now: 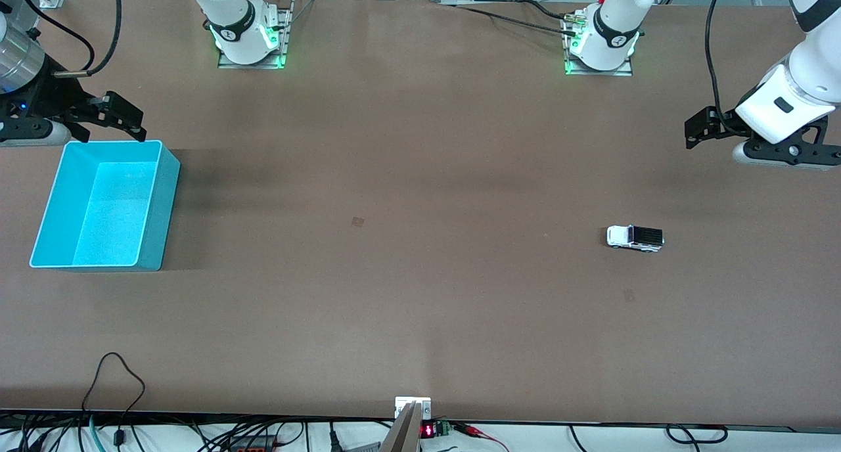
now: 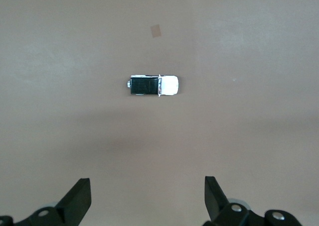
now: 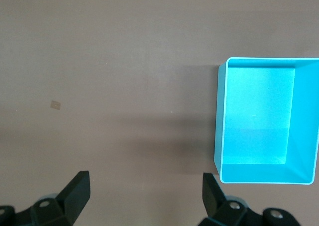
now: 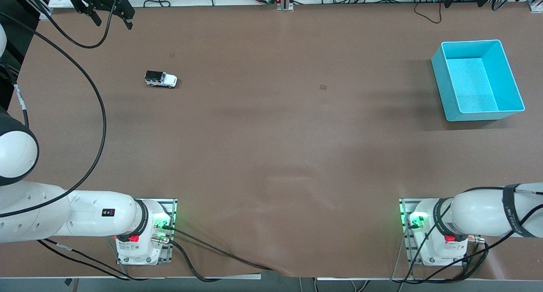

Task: Wind and store white jeep toy
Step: 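Move the left gripper above the white toy jeep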

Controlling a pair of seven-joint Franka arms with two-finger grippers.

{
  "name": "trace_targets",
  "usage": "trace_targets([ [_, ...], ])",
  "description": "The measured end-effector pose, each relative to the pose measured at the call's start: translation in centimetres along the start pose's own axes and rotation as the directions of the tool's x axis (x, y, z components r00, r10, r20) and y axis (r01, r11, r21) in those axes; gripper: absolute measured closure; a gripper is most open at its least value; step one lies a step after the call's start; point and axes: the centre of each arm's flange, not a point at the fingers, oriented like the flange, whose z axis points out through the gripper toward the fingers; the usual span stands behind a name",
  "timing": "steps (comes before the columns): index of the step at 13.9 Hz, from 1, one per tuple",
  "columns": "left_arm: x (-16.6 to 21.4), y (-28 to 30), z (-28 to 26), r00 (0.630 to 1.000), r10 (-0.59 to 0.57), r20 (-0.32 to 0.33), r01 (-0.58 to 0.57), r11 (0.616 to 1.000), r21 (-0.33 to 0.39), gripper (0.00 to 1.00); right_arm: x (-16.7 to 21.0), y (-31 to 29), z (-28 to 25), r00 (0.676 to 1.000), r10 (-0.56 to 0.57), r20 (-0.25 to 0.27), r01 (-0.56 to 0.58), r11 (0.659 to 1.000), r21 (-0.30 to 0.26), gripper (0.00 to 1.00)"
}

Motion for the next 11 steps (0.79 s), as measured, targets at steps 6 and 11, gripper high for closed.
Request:
trace_targets([
  [6, 0.27, -0.05, -0.16, 1.000, -0.002, 0.008, 0.002, 1.000, -0.001, 0.00, -0.03, 0.16, 0.03, 1.000, 0.003, 0.003, -0.003, 1.000, 0.000, 0.00],
  [11, 0.88, -0.33, -0.04, 1.000, -0.008, 0.030, 0.008, 1.000, -0.003, 0.00, -0.02, 0.38, 0.04, 1.000, 0.007, 0.004, -0.007, 1.000, 0.000, 0.00],
])
